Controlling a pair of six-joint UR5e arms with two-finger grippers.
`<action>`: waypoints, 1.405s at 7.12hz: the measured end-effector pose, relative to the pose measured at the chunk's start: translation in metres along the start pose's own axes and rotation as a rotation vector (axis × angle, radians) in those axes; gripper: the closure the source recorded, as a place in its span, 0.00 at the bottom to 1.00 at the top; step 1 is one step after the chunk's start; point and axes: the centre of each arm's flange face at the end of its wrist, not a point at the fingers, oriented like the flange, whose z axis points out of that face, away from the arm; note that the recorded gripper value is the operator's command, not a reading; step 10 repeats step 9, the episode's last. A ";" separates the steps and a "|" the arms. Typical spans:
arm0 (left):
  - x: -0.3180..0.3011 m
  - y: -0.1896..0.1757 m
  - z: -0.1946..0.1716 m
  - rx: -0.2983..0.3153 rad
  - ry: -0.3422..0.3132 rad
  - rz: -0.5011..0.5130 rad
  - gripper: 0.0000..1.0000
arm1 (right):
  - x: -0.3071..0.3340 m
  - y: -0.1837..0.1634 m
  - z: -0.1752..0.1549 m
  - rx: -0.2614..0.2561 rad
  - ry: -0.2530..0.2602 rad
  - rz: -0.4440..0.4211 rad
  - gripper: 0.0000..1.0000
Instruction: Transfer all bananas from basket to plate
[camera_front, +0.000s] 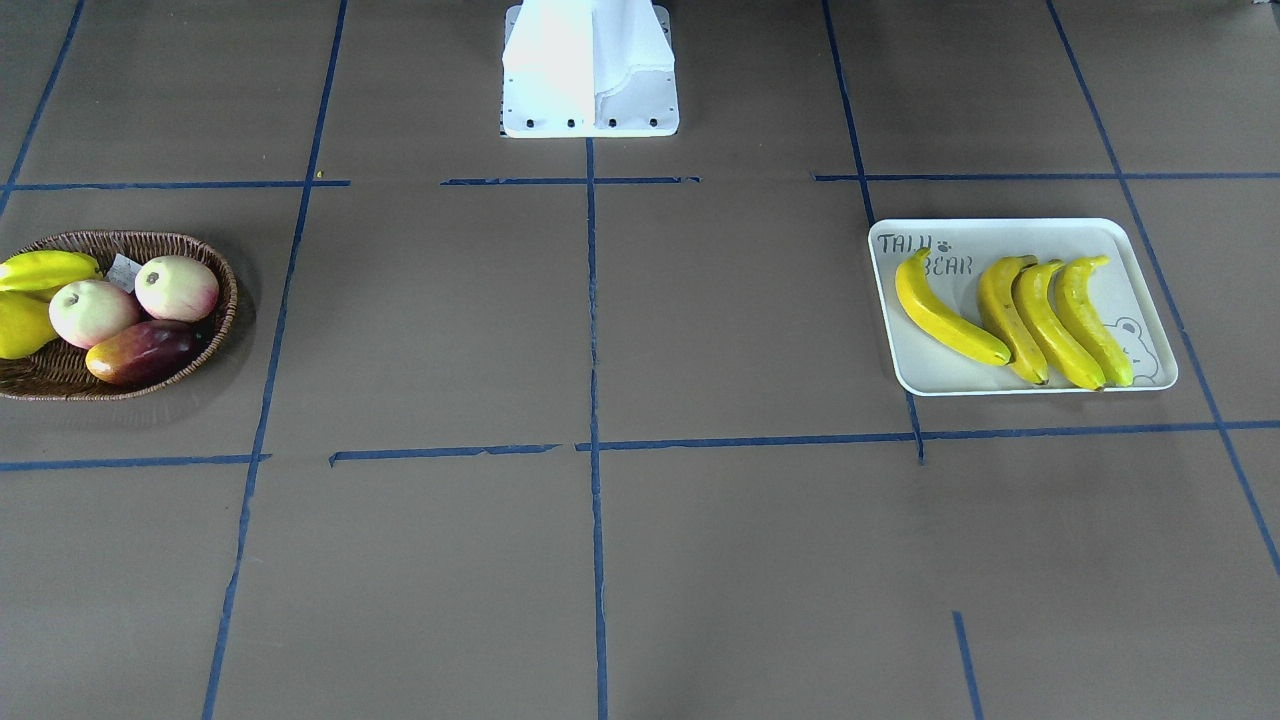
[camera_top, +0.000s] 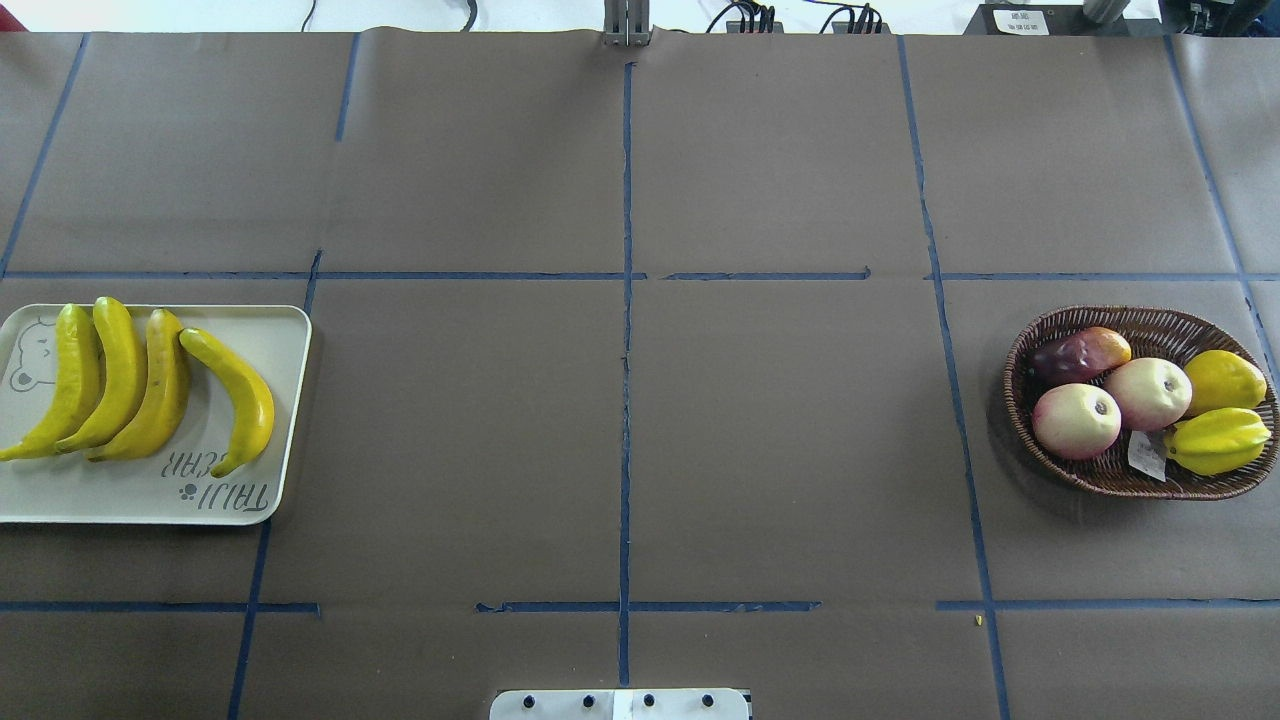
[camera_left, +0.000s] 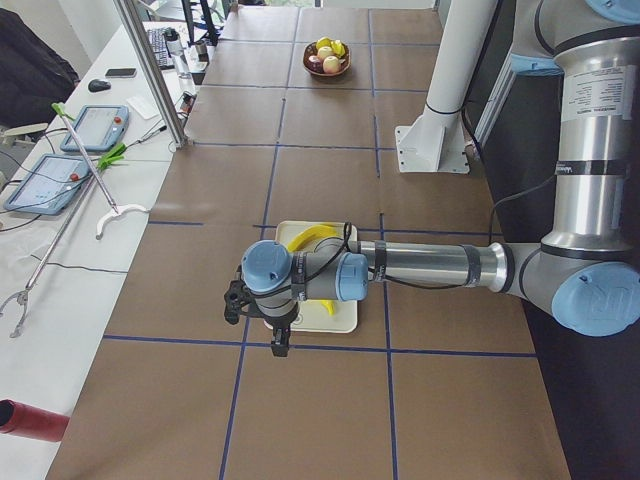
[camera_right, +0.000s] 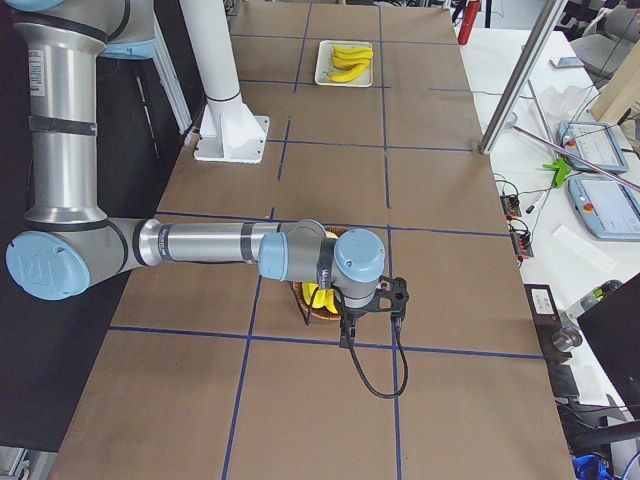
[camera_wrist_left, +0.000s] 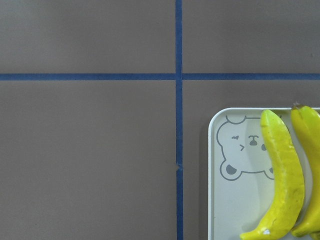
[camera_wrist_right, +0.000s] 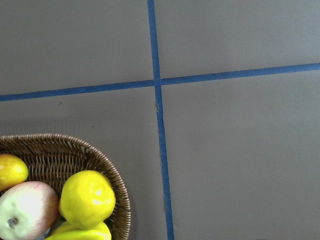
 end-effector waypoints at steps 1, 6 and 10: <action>0.000 0.000 0.000 0.000 0.000 0.000 0.00 | 0.000 0.000 0.000 0.000 0.000 0.000 0.00; 0.000 -0.001 0.000 0.001 0.000 0.001 0.00 | 0.001 0.001 0.001 -0.002 0.000 0.002 0.00; 0.002 -0.002 -0.002 0.004 0.000 0.003 0.00 | 0.001 0.001 0.001 -0.002 0.000 0.002 0.00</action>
